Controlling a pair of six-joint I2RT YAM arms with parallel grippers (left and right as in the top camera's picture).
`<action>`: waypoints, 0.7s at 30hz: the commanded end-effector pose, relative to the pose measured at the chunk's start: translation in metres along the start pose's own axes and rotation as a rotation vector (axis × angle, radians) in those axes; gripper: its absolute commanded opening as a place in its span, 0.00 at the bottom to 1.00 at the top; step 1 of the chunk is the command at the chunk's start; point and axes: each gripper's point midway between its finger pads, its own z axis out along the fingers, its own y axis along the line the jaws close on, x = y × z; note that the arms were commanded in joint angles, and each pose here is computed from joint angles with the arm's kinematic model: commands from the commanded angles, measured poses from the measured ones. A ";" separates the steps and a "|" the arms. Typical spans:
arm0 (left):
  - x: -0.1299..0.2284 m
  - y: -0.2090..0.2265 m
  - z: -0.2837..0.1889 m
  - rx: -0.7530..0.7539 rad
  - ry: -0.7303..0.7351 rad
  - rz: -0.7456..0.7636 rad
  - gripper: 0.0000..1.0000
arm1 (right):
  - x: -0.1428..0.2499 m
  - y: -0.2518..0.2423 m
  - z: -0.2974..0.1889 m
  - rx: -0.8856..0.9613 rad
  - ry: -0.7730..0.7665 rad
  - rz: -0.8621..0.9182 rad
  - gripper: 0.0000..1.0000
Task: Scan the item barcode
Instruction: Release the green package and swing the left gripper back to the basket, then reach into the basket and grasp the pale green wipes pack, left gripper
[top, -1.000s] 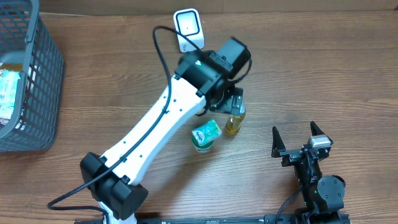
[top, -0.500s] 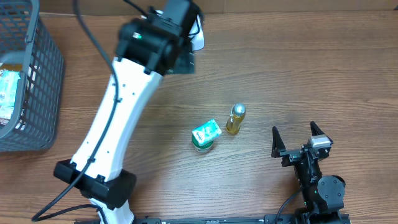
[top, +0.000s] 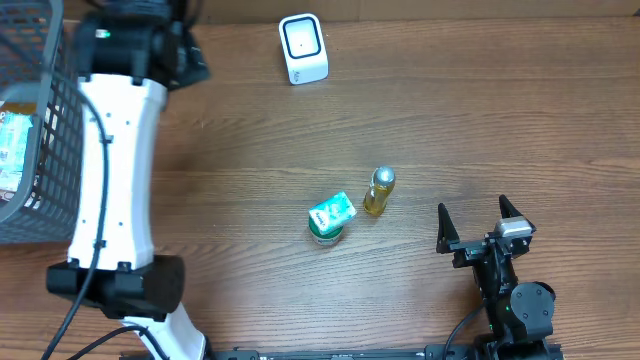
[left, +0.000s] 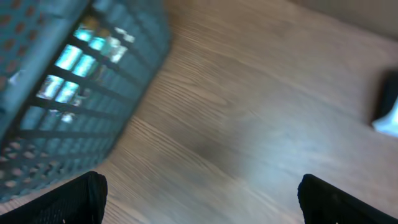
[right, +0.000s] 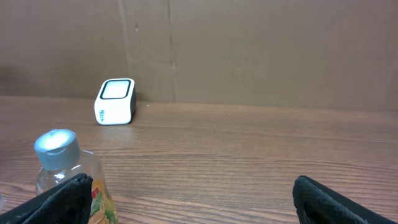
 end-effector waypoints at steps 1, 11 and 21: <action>-0.021 0.025 0.005 -0.004 -0.031 -0.038 1.00 | 0.002 0.000 0.000 0.001 -0.003 -0.001 1.00; -0.062 0.089 0.035 0.129 -0.042 -0.201 1.00 | 0.002 0.000 0.000 0.001 -0.003 -0.001 1.00; -0.082 0.144 0.044 0.340 -0.059 -0.327 1.00 | 0.002 0.000 0.000 0.001 -0.003 -0.001 1.00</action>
